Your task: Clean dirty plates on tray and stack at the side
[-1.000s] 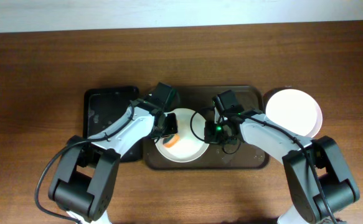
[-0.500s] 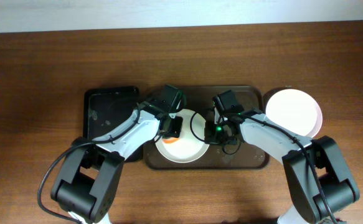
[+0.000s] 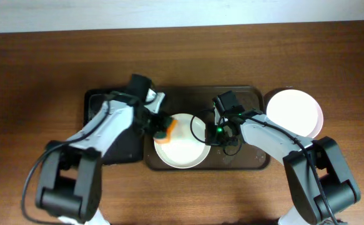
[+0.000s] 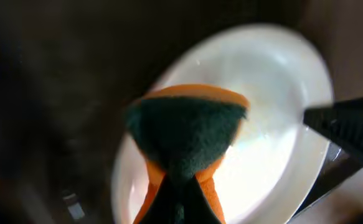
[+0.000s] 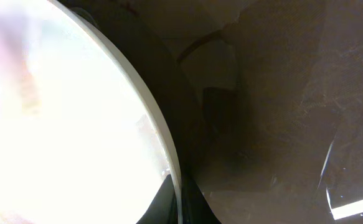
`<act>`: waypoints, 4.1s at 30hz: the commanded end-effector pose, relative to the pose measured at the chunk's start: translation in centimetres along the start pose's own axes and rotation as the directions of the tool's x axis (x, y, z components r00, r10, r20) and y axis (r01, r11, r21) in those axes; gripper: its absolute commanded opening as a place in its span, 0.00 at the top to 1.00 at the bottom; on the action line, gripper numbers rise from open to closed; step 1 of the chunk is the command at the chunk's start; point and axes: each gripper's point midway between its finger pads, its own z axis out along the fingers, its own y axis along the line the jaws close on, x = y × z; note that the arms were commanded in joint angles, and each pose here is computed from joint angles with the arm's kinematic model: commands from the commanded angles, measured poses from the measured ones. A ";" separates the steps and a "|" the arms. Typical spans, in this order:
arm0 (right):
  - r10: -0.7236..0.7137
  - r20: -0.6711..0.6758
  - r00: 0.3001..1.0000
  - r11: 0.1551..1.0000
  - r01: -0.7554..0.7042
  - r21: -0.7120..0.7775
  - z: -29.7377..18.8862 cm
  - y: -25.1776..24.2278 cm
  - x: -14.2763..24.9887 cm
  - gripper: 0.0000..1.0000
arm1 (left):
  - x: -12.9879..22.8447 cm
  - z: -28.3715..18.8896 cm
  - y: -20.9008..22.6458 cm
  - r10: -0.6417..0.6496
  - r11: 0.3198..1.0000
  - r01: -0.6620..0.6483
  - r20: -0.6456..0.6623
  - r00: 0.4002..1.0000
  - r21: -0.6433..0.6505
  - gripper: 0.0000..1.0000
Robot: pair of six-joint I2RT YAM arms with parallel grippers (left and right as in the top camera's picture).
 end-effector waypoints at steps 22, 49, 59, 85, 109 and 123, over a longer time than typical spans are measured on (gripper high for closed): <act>-0.538 0.380 0.752 0.536 -0.043 0.843 -21.9 -1.7 -8.9 0.96 | 0.7 -9.3 12.7 -0.143 0.846 0.241 0.233 0.962 -0.475 0.96; 0.283 0.488 0.826 0.851 -0.451 0.270 -20.2 -15.3 -9.3 0.96 | 0.9 -9.1 11.1 -0.012 0.901 0.154 0.330 0.944 -0.407 0.21; 0.616 0.476 0.628 0.600 -0.765 0.233 -22.3 -28.4 -3.8 0.95 | 1.1 -9.1 11.1 -0.014 0.900 0.153 0.325 0.946 -0.407 0.18; -0.001 0.253 0.967 0.972 -0.058 0.228 -20.7 -9.2 -0.2 0.01 | 9.5 -16.8 9.1 -0.249 0.863 0.370 0.347 0.904 -0.345 0.01; -0.167 0.702 0.692 0.963 -0.037 0.266 -29.6 -8.3 6.4 0.01 | 12.5 -25.1 4.1 0.033 0.918 0.288 0.774 0.632 -0.274 0.01; -0.211 0.973 -0.092 0.969 0.109 0.220 -27.9 -8.1 2.8 0.01 | 12.5 -25.1 4.1 0.033 0.918 0.288 0.774 0.632 -0.274 0.01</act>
